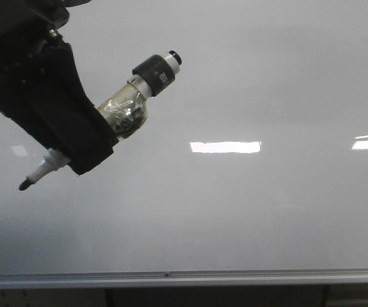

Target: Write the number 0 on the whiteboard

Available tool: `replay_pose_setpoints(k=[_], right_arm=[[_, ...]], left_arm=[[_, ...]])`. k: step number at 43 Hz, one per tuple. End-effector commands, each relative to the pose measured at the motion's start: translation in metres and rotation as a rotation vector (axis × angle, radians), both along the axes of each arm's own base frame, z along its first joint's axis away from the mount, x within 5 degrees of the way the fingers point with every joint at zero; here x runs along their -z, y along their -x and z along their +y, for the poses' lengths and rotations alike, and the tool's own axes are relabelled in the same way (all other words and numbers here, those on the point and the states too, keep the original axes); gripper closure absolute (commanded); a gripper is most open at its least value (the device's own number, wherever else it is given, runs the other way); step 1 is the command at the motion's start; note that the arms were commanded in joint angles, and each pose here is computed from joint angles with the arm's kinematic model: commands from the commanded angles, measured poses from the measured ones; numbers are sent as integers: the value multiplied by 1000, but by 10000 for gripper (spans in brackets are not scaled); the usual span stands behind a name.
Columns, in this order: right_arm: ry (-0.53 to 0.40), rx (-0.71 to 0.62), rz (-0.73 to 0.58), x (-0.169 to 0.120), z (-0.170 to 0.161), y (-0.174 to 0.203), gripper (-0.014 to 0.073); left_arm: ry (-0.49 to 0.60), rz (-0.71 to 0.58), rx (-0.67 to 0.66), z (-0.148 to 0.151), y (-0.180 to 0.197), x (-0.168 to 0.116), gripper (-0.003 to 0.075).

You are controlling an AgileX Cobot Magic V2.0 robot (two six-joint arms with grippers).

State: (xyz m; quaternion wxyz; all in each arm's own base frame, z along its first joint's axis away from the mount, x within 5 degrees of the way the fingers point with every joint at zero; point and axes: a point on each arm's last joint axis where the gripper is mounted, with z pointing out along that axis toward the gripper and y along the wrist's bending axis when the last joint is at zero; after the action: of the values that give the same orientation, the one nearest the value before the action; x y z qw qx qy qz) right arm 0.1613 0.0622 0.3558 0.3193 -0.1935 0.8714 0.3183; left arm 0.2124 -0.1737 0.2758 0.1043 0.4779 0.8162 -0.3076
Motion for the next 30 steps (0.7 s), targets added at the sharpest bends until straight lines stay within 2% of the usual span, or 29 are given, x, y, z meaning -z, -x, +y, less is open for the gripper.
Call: replay_pose_setpoints(k=[1,8,30], right_arm=[[-137,-141,-14,-17,12,-9,15],[-223,-251,53,-13,22,-31,15],[-198,-453,166,24,113,-71,15]], left_arm=[[113,2,89,-5,12,-23,739],[164,24,134,-7,17,-27,739],[170,25,133,-7,17,-27,739]])
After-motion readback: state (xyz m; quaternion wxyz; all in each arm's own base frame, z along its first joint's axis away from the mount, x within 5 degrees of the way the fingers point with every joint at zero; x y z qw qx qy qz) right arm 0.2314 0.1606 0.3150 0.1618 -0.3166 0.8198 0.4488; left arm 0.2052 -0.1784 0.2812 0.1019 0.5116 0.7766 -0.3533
